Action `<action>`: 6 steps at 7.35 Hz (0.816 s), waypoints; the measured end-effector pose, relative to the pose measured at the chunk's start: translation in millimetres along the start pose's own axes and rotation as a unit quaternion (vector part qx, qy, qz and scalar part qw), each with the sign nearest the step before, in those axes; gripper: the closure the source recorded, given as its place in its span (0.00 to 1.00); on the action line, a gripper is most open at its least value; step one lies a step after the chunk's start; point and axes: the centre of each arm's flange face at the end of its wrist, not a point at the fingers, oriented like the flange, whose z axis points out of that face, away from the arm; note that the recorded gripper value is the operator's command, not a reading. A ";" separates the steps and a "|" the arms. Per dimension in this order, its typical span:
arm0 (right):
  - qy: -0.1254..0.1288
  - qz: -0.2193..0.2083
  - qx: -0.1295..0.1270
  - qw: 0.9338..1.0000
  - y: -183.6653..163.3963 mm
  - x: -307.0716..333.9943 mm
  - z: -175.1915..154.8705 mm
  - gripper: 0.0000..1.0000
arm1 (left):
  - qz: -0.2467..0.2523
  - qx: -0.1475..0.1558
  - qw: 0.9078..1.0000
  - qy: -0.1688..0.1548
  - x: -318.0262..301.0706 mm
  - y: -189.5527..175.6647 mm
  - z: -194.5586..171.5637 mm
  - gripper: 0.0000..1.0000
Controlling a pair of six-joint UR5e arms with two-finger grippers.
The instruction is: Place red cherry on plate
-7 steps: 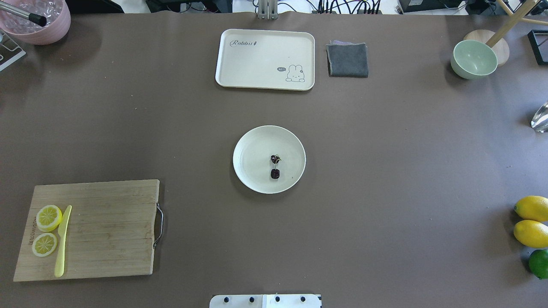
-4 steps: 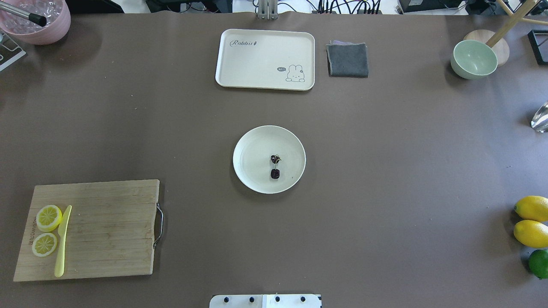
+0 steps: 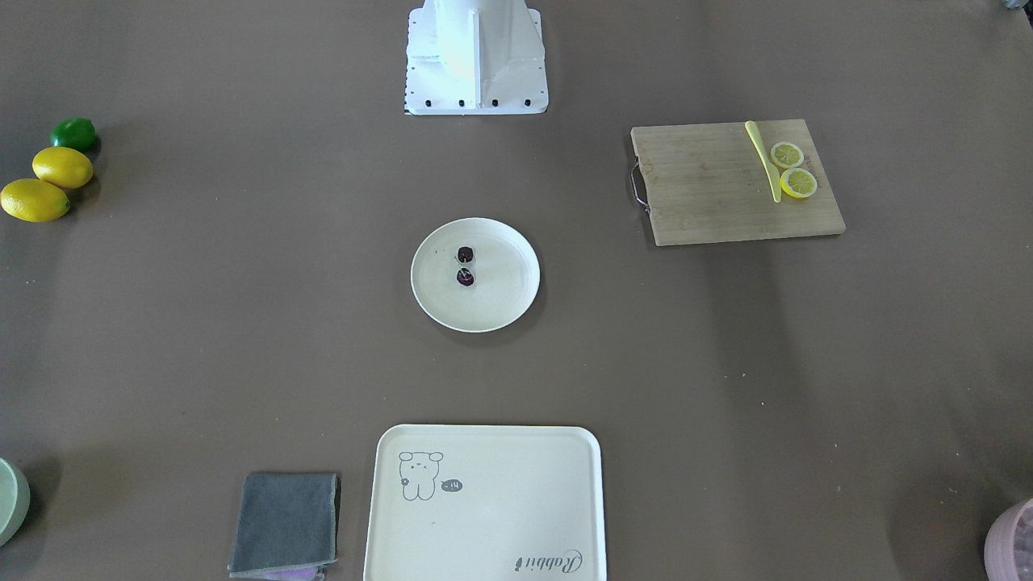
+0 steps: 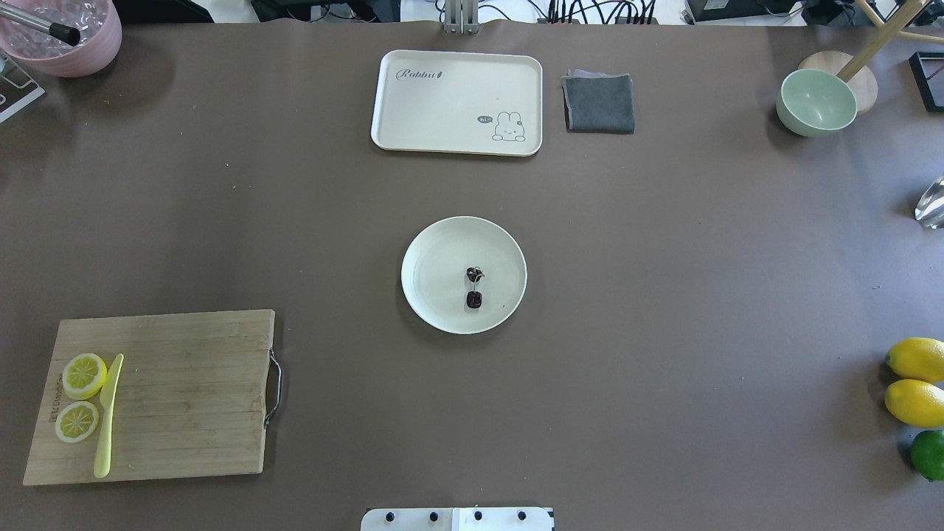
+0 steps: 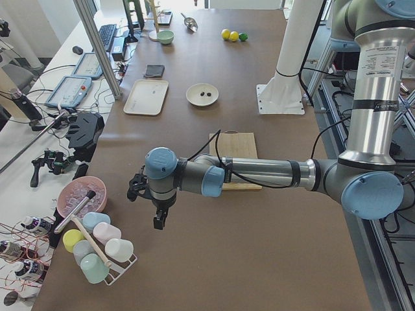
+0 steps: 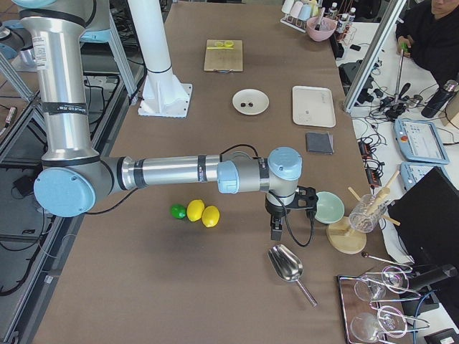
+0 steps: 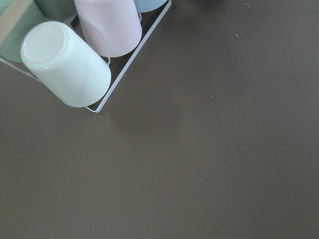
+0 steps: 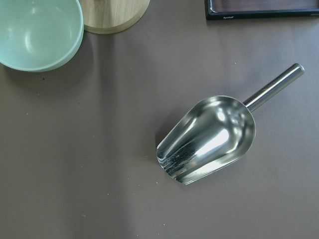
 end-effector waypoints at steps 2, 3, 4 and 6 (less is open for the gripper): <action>-0.002 -0.002 0.002 1.000 -1.8 -2.5 -2.0 0.00 | 0.000 0.000 1.000 0.000 0.2 -0.3 -0.1 0.02; -0.003 -0.002 0.002 1.000 -2.1 -3.0 -2.5 0.00 | 0.000 0.000 1.000 -0.001 0.2 -0.5 -0.2 0.02; -0.003 -0.003 0.003 1.000 -2.5 -3.5 -2.9 0.00 | 0.001 0.001 1.000 -0.001 0.3 -0.8 -0.3 0.02; -0.004 -0.005 0.005 1.000 -3.7 -4.3 -3.6 0.00 | 0.002 0.002 1.000 -0.001 1.5 -3.3 -1.1 0.02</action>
